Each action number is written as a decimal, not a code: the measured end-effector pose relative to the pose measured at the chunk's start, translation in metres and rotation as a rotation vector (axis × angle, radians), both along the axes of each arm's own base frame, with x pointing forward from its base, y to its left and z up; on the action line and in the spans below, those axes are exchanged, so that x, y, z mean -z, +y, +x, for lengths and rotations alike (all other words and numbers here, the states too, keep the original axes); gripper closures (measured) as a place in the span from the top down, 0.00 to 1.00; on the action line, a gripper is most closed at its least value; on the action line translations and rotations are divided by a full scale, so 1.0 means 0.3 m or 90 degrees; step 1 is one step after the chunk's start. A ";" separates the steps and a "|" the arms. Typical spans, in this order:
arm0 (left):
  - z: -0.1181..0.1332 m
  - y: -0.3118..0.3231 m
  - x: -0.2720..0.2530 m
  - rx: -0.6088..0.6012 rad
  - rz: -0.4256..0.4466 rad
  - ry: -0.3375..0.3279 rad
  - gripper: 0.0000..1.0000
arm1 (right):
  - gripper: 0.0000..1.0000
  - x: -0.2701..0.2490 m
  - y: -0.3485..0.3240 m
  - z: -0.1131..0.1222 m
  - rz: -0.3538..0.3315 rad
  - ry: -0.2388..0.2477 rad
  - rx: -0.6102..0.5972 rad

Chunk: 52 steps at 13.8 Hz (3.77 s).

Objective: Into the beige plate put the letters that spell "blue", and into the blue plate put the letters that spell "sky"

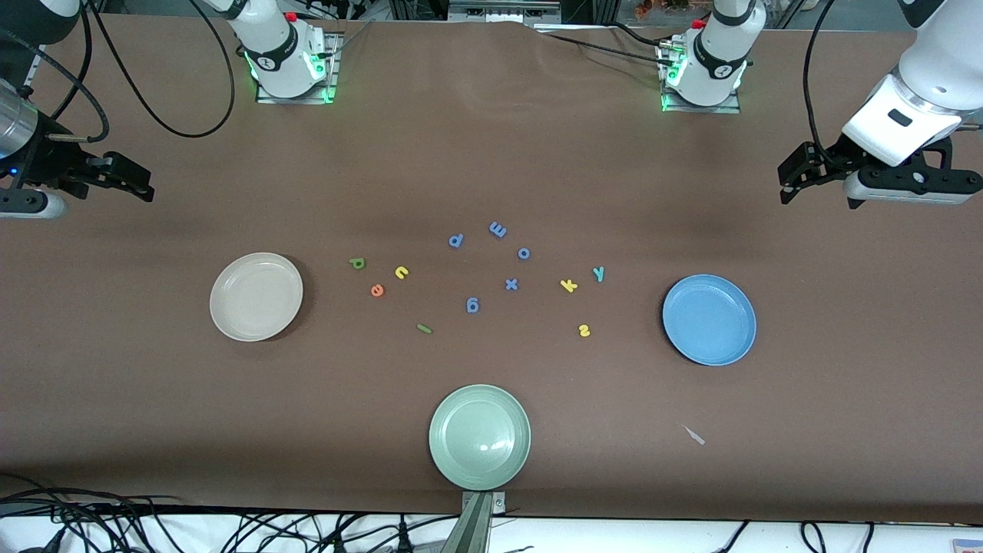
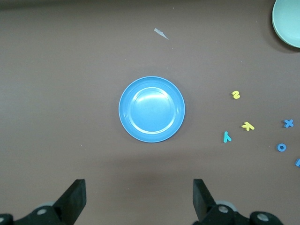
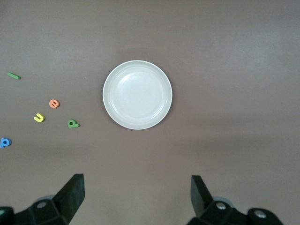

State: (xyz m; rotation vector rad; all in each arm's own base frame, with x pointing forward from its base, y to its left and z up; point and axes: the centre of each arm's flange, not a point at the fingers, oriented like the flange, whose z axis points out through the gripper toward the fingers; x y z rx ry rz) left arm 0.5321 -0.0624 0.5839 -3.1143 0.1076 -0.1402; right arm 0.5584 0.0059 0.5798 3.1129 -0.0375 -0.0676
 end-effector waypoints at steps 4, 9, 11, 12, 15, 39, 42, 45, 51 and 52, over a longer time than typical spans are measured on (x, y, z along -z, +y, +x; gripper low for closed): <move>0.000 0.000 0.000 0.000 0.000 0.000 1.00 | 1.00 0.000 0.000 0.000 0.000 0.000 0.000; 0.000 0.000 0.000 0.000 0.000 0.000 1.00 | 1.00 0.000 0.000 0.000 0.000 0.000 0.000; 0.000 0.000 0.000 0.000 0.000 0.000 1.00 | 1.00 0.000 0.000 0.000 0.000 0.000 0.000; 0.000 0.000 0.000 0.000 0.000 0.000 1.00 | 1.00 0.000 0.000 0.000 0.000 0.000 0.000; -0.001 0.000 0.001 0.000 0.000 0.001 1.00 | 1.00 0.000 0.001 0.000 0.000 0.000 0.000; 0.000 0.002 0.001 -0.001 0.000 0.002 1.00 | 1.00 0.873 0.781 0.236 -0.005 -0.001 0.028; 0.000 0.002 0.001 -0.001 0.000 0.002 1.00 | 1.00 0.989 0.920 0.203 0.002 -0.025 0.074; 0.000 0.002 0.001 -0.001 0.000 0.002 1.00 | 1.00 1.101 0.956 0.174 0.009 -0.038 0.099; 0.000 0.002 0.001 -0.001 0.000 0.002 1.00 | 1.00 1.249 0.924 0.099 0.024 -0.017 0.136; 0.000 0.002 0.001 -0.001 0.000 0.002 1.00 | 1.00 1.263 0.917 0.089 0.022 -0.013 0.137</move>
